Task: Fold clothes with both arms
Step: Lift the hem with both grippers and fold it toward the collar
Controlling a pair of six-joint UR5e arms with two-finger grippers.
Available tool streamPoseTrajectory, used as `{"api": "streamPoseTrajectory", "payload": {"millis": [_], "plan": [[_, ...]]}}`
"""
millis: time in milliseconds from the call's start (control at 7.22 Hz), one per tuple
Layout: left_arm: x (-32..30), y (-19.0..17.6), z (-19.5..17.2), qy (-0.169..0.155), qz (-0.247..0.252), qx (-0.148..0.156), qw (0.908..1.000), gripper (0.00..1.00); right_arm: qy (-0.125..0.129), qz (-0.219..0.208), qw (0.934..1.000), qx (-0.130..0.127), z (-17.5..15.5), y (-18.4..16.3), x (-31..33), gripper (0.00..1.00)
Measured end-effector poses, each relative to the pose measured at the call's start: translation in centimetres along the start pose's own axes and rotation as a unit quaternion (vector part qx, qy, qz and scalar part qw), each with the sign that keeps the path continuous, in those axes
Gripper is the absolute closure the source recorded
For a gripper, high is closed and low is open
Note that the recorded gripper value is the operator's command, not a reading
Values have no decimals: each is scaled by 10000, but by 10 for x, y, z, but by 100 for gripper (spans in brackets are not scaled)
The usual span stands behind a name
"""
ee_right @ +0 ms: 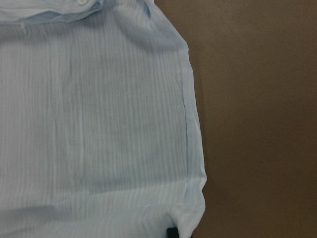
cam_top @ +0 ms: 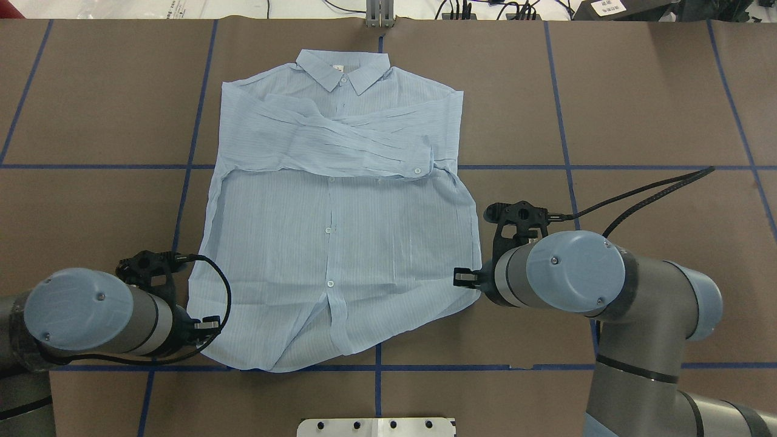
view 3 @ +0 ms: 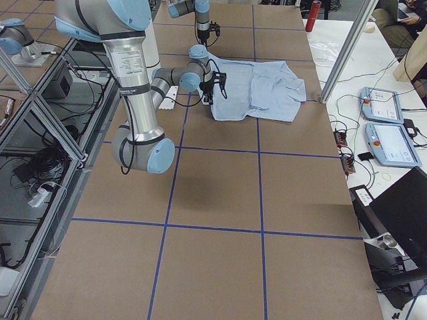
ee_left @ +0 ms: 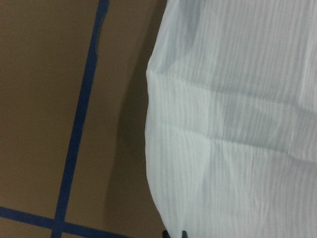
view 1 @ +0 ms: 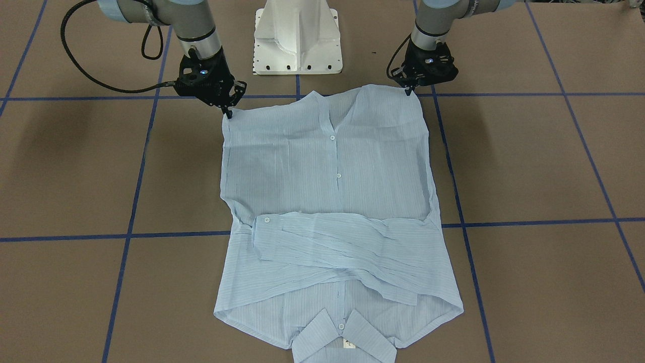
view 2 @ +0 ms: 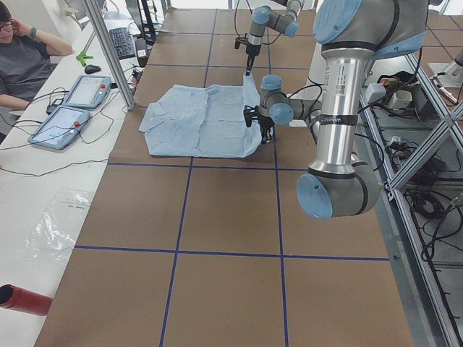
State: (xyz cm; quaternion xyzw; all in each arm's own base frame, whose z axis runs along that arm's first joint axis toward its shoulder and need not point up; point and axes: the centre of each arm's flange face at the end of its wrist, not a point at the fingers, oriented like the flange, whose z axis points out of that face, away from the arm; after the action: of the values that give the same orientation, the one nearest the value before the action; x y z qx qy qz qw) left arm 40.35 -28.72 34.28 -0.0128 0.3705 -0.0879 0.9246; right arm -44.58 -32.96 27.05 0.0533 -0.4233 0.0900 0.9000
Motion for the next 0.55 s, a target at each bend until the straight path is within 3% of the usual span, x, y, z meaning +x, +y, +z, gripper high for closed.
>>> {"api": "streamPoseTrajectory", "payload": {"millis": [554], "plan": [[9,-54,-42,384,19,140,9992,100,-225,353,9991,4,-28,-55,18,100]]}}
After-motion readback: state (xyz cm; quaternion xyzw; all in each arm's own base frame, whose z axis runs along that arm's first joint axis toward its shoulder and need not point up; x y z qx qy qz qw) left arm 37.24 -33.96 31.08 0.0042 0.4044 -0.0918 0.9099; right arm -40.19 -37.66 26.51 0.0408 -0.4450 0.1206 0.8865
